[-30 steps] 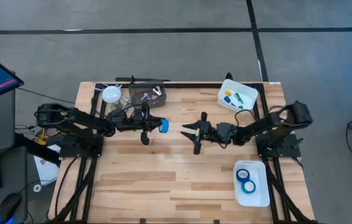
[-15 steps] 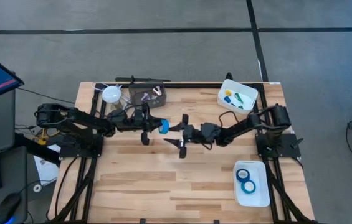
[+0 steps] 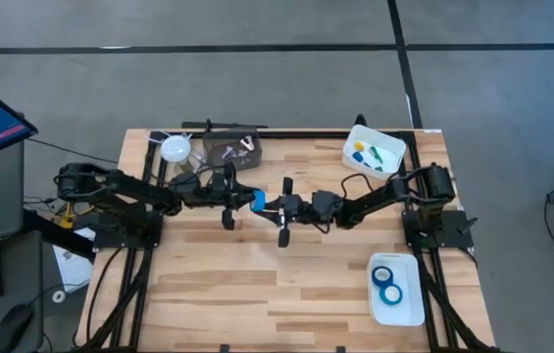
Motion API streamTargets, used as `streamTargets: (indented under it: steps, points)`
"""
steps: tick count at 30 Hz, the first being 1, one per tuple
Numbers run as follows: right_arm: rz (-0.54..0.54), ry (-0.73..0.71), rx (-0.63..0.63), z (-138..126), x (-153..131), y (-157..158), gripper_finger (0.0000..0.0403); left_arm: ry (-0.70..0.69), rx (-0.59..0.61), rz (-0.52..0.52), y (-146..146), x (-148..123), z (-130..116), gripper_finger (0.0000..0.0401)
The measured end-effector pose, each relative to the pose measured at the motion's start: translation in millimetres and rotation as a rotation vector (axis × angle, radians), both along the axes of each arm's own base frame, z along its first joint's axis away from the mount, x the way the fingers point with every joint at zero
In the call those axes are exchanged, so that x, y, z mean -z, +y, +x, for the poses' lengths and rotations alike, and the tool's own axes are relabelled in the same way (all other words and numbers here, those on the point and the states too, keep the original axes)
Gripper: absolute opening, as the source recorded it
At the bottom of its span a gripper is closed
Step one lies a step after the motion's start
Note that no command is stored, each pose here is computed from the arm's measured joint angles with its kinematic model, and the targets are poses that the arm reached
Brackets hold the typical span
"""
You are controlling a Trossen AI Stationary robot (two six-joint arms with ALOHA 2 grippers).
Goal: Pick and place Stapler, Stapler remover, tape
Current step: Put the light blue tape into the bottom white bin
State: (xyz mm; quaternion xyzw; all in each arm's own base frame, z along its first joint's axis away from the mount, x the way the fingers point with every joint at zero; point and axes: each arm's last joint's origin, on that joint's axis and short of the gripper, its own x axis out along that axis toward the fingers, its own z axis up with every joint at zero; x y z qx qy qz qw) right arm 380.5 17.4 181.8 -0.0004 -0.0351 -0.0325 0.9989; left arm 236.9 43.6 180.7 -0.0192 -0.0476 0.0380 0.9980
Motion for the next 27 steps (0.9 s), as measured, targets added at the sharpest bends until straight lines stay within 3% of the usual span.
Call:
streamTargets:
  steps: [7,15,19,27]
  points:
    - [0.014,0.056,0.064,-0.2,4.6,-1.7,0.0028,0.012,-0.023,-0.012,1.1,1.6,-0.2,0.0089]
    - [-0.015,0.206,0.140,-5.7,9.6,-2.8,0.0027,0.079,-0.028,-0.024,3.8,8.5,-0.7,0.0098]
    - [-0.051,0.323,0.238,-23.6,2.4,-6.7,0.0027,0.110,-0.033,-0.040,5.6,11.4,-1.0,0.0099]
    - [0.004,0.584,0.369,-85.8,-27.2,0.8,0.0027,0.103,-0.029,-0.038,4.6,9.5,-1.4,0.0097]
